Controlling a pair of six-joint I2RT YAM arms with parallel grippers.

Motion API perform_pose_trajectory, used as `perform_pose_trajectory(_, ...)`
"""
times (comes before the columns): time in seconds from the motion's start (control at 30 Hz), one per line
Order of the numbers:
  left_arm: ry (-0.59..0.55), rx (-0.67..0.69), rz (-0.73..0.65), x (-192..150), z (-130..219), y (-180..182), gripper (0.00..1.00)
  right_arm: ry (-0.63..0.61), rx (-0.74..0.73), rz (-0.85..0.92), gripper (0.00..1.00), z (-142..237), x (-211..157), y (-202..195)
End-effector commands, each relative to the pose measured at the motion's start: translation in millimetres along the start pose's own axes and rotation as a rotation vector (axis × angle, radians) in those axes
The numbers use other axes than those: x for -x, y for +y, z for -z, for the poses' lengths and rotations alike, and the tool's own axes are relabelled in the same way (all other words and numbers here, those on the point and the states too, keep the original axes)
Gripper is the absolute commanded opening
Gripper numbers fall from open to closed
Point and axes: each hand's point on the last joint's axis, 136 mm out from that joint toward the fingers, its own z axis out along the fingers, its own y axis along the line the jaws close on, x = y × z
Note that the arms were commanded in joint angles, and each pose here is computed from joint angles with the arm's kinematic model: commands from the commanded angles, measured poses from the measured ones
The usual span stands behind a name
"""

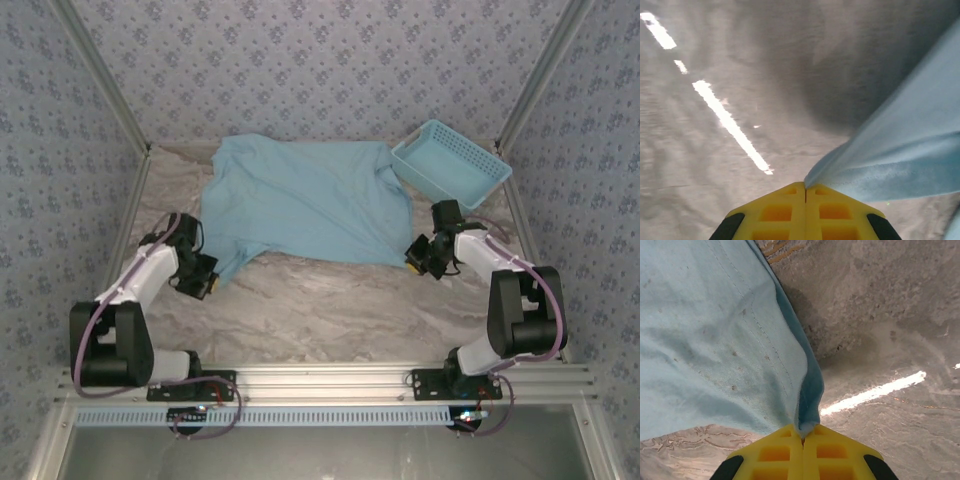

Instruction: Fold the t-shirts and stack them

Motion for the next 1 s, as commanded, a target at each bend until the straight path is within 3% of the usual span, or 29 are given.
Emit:
perform_pose_trajectory(0.0, -0.061, 0.156, -0.096, 9, 6, 45, 0.0, 0.016, -0.085, 0.018, 0.0, 4, -12, -18)
perform_pose_trajectory(0.13, -0.101, 0.211, -0.15, 18, 7, 56, 0.0, 0.033, -0.11, 0.02, 0.0, -3, -21, -31)
perform_pose_trajectory(0.3, -0.088, 0.125, -0.155, 16, 4, 40, 0.02, 0.003, -0.109, 0.087, 0.0, -3, -7, -18)
perform_pose_trajectory(0.4, -0.085, 0.124, -0.142, 15, 3, 43, 0.39, 0.01, -0.117, 0.101, 0.0, -3, -4, -14)
perform_pose_trajectory(0.53, -0.047, 0.095, -0.106, 14, -5, 42, 0.51, 0.016, -0.113, 0.103, 0.0, -4, -6, -14)
perform_pose_trajectory(0.83, 0.072, 0.02, -0.098, 4, -34, 18, 0.53, 0.022, -0.104, 0.098, 0.0, -6, -7, -12)
perform_pose_trajectory(0.97, 0.099, 0.059, -0.141, -2, -45, 12, 0.49, 0.016, -0.101, 0.091, 0.0, -7, -7, -11)
